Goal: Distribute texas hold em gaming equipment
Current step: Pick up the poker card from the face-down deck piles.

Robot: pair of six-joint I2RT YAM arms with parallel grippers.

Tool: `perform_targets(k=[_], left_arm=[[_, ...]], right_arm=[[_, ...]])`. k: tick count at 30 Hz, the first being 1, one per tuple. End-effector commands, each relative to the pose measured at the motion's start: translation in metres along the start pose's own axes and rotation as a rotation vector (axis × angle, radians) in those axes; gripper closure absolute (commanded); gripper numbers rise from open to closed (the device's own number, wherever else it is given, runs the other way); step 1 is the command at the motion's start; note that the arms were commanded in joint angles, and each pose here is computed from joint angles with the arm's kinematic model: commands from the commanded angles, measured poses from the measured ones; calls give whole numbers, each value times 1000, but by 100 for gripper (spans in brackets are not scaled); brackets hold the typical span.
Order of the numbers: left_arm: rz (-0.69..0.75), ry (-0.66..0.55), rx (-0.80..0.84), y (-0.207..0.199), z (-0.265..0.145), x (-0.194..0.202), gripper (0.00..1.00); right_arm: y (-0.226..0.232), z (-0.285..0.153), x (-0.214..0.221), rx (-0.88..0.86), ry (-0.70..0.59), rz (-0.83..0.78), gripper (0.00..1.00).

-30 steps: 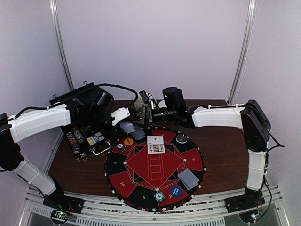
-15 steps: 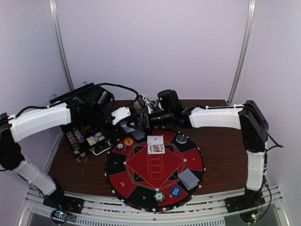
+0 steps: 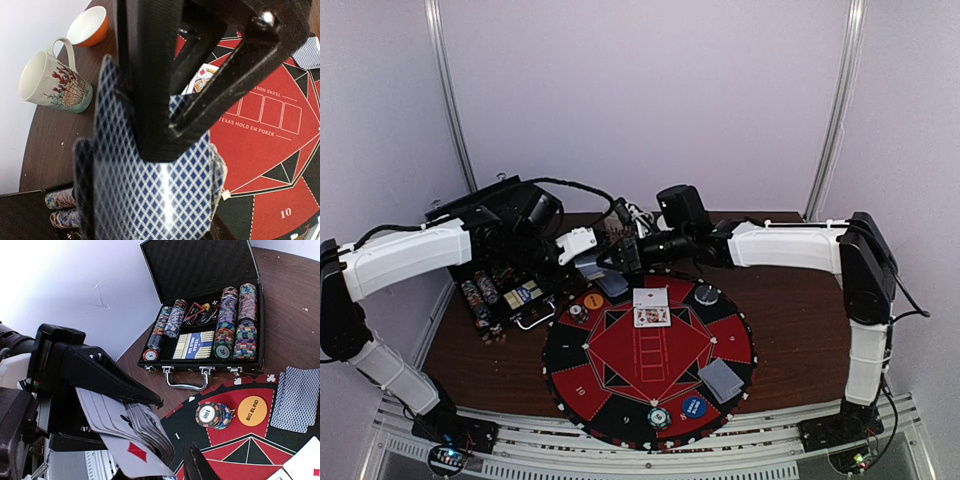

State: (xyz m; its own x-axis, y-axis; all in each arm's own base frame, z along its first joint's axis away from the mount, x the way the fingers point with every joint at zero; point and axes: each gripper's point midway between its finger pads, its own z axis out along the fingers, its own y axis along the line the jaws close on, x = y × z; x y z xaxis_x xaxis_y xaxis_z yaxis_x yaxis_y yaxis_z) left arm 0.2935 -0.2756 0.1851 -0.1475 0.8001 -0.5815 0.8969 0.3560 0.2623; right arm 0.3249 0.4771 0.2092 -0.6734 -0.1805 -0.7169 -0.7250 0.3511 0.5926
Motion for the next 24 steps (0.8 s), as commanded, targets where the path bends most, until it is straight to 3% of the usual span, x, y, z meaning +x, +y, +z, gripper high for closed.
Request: perform_targets(k=[1,9,18,24], left_arm=[[16,-24,-39,8,1,-7,59],[11,-17,-46,9,2,-4,59],[6,-5,-71,12,3,-1,59],[-3,6,-90,16,5,1,59]], right_arm=[[4,-14,-6,36,-4,3,74],[4,-18,-2,51,25,-5,81],[8,-28,-1,61,60,-22,100],[15,-46,-2,62,67,-59,100]])
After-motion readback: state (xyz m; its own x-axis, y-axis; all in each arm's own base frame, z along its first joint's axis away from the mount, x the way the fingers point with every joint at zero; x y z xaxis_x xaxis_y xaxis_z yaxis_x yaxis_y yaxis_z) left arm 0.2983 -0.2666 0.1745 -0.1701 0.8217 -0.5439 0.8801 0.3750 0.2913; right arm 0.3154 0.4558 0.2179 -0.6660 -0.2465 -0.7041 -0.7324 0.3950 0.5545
